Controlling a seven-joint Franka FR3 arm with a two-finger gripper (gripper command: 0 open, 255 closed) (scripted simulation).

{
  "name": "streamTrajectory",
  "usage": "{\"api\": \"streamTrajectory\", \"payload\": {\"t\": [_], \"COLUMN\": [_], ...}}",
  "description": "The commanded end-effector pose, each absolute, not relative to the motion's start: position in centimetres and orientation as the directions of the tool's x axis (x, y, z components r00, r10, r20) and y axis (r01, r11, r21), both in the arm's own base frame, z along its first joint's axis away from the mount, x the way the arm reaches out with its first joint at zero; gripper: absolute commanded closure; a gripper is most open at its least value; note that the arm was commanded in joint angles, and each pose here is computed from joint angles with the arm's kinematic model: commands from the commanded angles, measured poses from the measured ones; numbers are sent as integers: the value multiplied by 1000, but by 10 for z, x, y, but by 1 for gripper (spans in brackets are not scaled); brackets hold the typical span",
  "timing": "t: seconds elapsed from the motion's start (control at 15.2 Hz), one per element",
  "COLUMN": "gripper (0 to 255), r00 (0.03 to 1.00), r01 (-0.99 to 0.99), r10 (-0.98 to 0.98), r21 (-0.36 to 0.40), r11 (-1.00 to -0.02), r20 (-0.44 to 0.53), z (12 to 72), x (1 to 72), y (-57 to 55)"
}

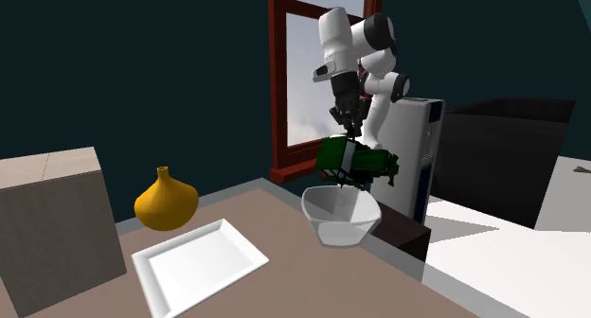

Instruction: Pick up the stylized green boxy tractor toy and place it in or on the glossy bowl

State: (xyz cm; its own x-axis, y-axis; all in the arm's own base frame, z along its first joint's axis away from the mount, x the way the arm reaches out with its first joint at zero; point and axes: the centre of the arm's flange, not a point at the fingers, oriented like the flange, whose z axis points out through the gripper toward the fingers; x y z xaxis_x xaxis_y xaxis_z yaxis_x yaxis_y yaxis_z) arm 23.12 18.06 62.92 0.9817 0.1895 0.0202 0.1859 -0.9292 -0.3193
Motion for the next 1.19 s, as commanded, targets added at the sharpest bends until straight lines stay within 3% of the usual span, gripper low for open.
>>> {"api": "streamTrajectory", "payload": {"t": [0.0,0.79,1.12], "gripper": [255,255,255], "r00": [982,982,982], "r01": [186,186,186], "r10": [189,189,189], "r21": [-320,-320,-320], "r11": [-929,-929,-929], "r20": [23,23,23], "z": [618,552,552], "x": [231,231,231], "y": [181,181,181]}}
